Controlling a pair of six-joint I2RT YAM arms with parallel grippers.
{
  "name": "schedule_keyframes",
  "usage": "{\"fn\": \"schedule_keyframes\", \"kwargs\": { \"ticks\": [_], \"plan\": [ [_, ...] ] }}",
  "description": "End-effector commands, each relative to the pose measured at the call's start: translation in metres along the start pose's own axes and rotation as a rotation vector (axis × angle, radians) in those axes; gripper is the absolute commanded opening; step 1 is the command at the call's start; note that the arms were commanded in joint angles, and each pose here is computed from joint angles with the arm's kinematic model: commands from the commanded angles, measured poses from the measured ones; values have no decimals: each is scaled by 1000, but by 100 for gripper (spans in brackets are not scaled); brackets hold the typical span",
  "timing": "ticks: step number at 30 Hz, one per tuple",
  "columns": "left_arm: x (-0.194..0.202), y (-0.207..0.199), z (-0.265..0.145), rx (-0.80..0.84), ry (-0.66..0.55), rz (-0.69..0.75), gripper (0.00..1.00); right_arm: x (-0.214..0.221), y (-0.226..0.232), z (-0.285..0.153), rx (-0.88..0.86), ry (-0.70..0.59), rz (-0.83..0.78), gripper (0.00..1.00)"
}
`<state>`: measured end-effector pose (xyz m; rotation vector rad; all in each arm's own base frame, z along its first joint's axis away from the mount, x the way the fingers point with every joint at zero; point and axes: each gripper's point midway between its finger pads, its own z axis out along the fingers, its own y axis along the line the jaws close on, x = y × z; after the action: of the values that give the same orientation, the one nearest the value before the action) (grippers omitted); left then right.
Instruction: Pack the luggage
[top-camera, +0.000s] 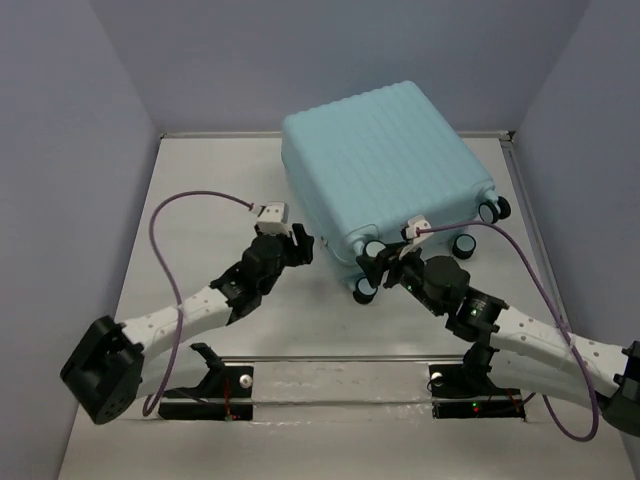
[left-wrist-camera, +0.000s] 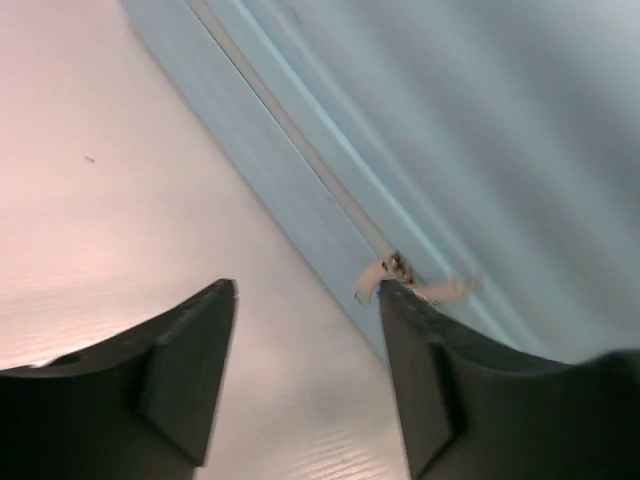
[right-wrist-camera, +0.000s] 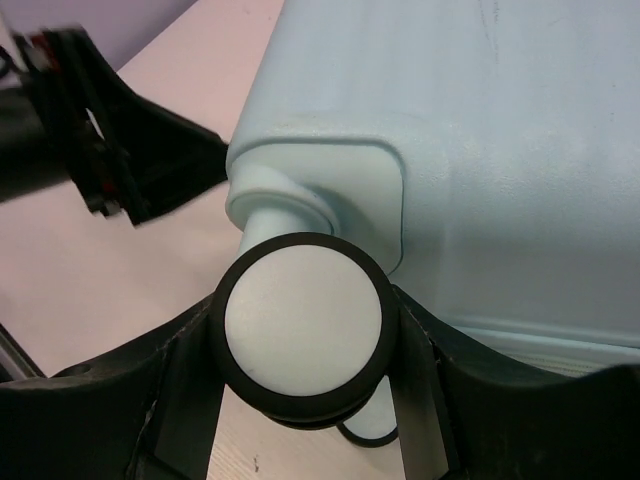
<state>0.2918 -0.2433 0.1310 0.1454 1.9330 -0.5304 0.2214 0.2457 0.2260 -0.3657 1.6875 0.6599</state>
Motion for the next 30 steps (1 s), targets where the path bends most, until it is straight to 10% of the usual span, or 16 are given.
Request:
{"fn": "schedule_keyframes", "kwargs": {
  "ticks": [1,7,9,11,12,24,30],
  "plan": [
    [-114,34,-68,-156,-383,-235,75,-44,72,11,-269,-92,66,7],
    [-176,30,-145,-94,-489,-288,99,-41,123,37,-339,-47,-5,13],
    [-184,31,-163,-85,-502,-297,99,-50,132,40,-334,-46,-22,39],
    [-199,29,-182,-58,-534,-317,99,-39,126,45,-293,23,-63,96],
    [-201,31,-191,-56,-538,-325,99,-51,128,44,-278,17,-70,100],
    [-252,-5,-233,129,-615,-261,99,-175,17,-87,13,-307,-64,100],
    [-242,-11,-213,147,-603,-249,99,-166,-1,-94,77,-315,-58,100]
  ]
}}
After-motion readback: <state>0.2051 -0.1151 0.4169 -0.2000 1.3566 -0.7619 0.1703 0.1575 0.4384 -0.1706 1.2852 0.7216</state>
